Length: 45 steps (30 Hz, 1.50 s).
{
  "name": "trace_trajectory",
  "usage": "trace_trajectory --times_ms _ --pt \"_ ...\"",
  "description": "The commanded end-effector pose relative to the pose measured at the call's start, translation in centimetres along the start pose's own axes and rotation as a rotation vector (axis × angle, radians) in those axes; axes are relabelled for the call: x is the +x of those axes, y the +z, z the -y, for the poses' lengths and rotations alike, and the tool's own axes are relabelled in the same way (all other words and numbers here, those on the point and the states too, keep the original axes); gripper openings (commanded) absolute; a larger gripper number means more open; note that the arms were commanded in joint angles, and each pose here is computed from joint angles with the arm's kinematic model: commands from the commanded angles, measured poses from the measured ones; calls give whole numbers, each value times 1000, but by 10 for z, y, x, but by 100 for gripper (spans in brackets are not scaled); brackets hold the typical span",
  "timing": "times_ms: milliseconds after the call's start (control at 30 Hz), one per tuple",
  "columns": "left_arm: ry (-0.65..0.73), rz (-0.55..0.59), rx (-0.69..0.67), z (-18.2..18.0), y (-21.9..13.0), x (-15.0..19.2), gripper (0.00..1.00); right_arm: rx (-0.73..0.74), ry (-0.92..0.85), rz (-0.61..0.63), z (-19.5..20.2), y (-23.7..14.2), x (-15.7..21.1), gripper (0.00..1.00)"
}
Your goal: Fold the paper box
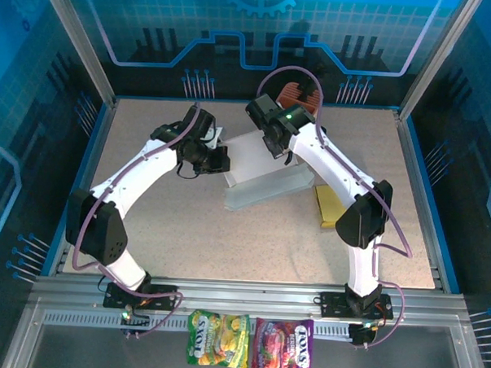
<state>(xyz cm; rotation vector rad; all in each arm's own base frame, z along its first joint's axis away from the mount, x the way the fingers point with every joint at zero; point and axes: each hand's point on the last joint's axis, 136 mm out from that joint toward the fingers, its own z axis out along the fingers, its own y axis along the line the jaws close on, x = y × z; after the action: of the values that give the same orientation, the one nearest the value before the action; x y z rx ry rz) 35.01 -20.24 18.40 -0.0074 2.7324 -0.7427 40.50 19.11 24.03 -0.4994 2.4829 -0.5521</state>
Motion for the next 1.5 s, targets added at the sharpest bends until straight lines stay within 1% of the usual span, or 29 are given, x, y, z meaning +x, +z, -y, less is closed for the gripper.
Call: trace_trajectory --times_ms 0,133,200,267,400,533,700,833,967,1100,1233,1333,1467 --pt "-2 -8 -32 -3 -5 1 0 42 -16 -31 10 2 8 0" --pt "-1 -14 -31 -3 -4 3 0 -42 7 -18 -2 1 8 0" --pt "-4 -18 -44 -7 -2 5 0 -59 17 -30 -6 2 11 0" --pt "-18 -24 -66 -14 2 8 0 -70 38 -48 -12 6 17 0" --pt "-41 -21 -117 -30 15 14 0 -66 103 -30 -24 12 31 0" --pt "-63 -18 -163 -53 39 26 0 -47 155 -1 -41 23 49 0" --pt "-113 -15 -199 -80 72 45 4 -39 175 -40 -70 39 77 0" --pt "-147 -19 -233 -96 93 57 10 -18 135 -78 -90 50 93 0" --pt "-164 1 -253 -104 100 61 14 -22 118 -86 -99 53 101 0" --pt "-156 20 -259 -107 100 60 14 -28 109 -88 -102 52 103 0" --pt "-156 34 -263 -109 100 58 13 -29 103 -94 -103 53 105 0" --pt "-162 41 -271 -110 99 59 6 -28 102 -94 -102 52 106 0" --pt "-173 52 -366 -120 91 61 0 -24 104 -89 -100 52 106 0"
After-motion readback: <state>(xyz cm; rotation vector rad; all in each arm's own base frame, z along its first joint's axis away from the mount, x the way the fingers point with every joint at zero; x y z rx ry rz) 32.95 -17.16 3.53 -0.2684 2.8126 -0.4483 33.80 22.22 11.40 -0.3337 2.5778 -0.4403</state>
